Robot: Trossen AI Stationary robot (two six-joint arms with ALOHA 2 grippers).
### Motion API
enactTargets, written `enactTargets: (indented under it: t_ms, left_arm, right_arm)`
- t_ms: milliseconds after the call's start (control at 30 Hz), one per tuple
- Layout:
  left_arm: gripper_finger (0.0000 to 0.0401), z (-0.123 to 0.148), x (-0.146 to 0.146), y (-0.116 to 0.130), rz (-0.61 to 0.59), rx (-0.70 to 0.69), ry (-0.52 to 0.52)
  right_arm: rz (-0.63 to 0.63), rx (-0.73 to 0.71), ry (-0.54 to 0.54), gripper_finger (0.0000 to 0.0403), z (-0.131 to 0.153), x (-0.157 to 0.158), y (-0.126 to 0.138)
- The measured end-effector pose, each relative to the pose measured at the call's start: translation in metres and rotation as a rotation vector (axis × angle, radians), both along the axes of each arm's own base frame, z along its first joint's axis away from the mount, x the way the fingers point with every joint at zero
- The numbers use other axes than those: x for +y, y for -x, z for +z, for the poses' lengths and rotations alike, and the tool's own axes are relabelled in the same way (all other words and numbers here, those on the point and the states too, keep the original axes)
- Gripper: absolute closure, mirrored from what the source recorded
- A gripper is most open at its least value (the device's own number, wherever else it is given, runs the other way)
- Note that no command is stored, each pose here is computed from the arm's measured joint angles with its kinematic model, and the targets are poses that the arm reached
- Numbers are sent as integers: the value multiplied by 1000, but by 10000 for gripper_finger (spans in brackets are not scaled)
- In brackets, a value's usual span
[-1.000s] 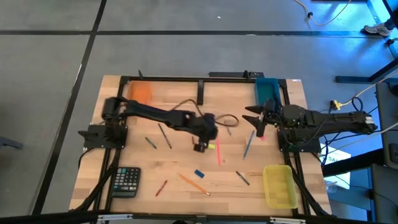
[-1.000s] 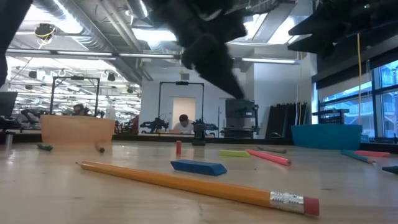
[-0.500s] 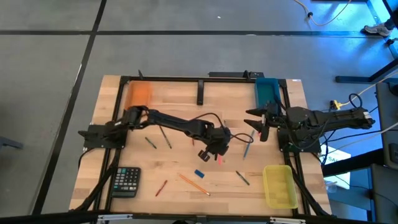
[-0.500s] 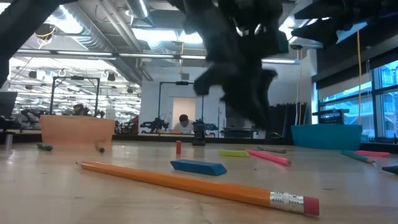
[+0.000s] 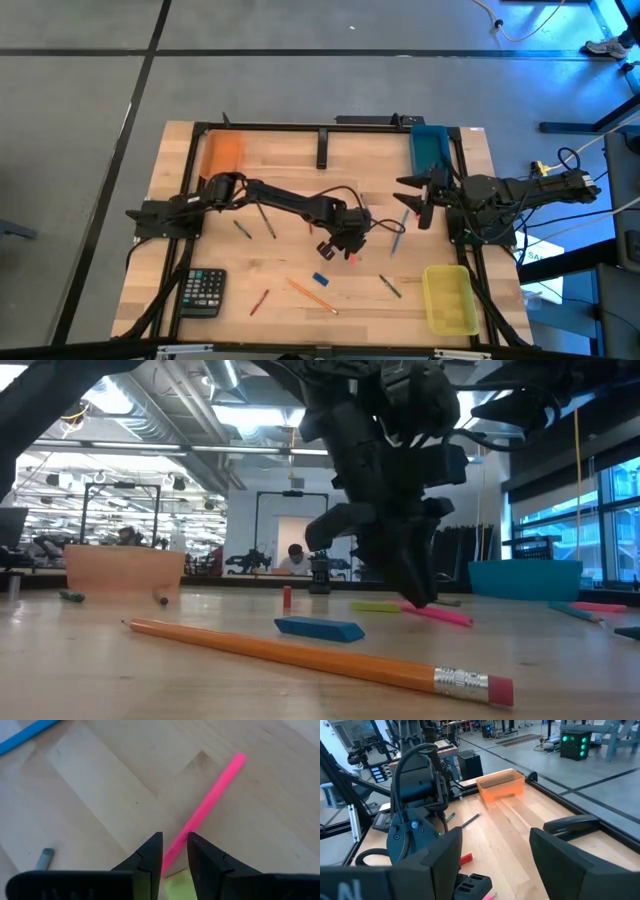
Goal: Sort crayons/erasers/pens/pencils in bins
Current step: Put the pink pencil into the yellow bin
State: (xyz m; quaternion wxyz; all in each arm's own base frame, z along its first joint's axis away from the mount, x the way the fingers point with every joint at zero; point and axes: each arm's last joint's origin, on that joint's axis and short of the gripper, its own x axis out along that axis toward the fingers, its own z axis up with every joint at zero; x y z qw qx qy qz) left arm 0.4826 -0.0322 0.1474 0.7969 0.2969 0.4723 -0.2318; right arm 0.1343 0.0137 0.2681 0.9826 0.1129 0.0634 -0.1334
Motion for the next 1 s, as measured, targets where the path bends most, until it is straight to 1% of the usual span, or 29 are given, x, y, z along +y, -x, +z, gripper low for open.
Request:
enactTargets:
  t_ms: [133,433,600,800,900,1000]
  left_arm:
    - [320,-7,2,-1,-7,14,27]
    - [324,-18,6,-1,8,53,35]
    - [353,-20,9,-1,16,57,29]
    - [393,-21,20,-2,41,52,58]
    - [397,-20,25,-4,59,32,52]
    - [392,-20,26,-5,83,20,51]
  right_arm:
    - [-3,0,0,167,0,0,0]
    - [-4,0,0,167,0,0,0]
    - [-4,0,0,167,0,0,0]
    - [-4,0,1,167,0,0,0]
    - [-4,0,0,167,0,0,0]
    - [-4,0,0,167,0,0,0]
